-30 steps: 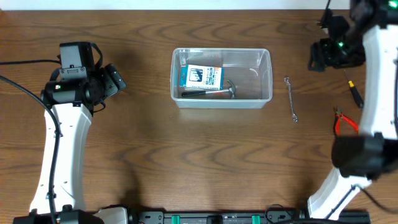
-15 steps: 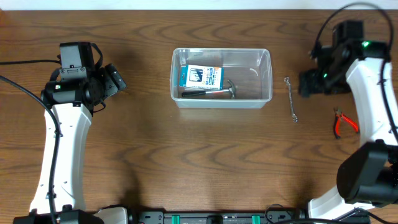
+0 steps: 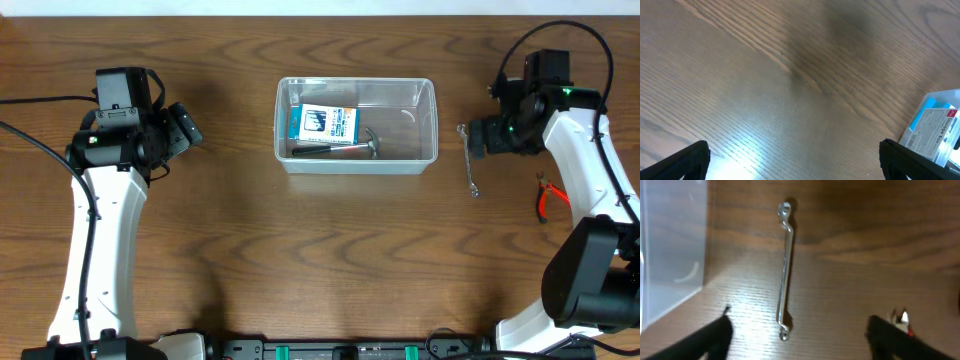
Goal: Pack container
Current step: 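Move the right gripper to the silver wrench right of the container, then lower the right gripper and grasp the silver wrench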
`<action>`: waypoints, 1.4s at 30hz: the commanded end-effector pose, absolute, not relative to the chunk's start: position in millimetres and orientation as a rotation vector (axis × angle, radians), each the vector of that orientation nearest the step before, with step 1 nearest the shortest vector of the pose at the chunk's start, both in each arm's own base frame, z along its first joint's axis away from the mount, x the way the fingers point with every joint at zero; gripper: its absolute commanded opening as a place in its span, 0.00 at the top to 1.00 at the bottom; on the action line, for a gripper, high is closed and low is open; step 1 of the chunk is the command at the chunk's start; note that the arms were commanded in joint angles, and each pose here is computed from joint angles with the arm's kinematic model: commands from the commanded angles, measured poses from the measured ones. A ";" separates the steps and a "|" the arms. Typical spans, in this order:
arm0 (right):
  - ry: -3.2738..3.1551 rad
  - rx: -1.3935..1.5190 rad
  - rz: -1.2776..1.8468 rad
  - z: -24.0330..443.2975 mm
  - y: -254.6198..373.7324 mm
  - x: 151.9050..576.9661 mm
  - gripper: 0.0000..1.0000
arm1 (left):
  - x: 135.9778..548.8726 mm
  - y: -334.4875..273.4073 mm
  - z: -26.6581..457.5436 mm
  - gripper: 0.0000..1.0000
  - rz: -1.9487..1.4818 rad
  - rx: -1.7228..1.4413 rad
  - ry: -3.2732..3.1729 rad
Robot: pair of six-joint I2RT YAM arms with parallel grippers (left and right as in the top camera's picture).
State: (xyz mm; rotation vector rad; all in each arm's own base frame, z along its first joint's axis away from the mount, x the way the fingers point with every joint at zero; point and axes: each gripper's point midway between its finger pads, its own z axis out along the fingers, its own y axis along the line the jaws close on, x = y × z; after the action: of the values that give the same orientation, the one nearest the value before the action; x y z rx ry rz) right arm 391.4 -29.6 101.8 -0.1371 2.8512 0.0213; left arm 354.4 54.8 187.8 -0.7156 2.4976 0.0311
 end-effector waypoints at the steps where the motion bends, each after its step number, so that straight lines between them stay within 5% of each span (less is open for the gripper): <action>1: 2.848 -0.182 0.058 99.1 -19.7 392.1 0.23 | 352.0 58.8 186.6 0.02 0.061 -0.706 2.503; 4: 2.878 -0.137 0.018 87.6 -22.0 393.8 0.22 | 352.0 58.8 186.6 0.02 0.061 -0.706 2.503; 18: 3.126 -0.092 -0.032 1.7 -29.3 375.1 0.56 | 352.0 58.8 186.6 0.02 0.061 -0.706 2.503; 42: 3.104 -0.150 -0.050 -1.2 -12.4 382.1 0.82 | 352.0 58.8 186.6 0.02 0.061 -0.706 2.503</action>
State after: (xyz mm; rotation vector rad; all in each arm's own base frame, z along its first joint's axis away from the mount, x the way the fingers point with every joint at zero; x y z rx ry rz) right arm 383.9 -13.6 2.1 -0.1539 3.0918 -0.0359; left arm 354.4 54.8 187.8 -0.7156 2.4976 0.0311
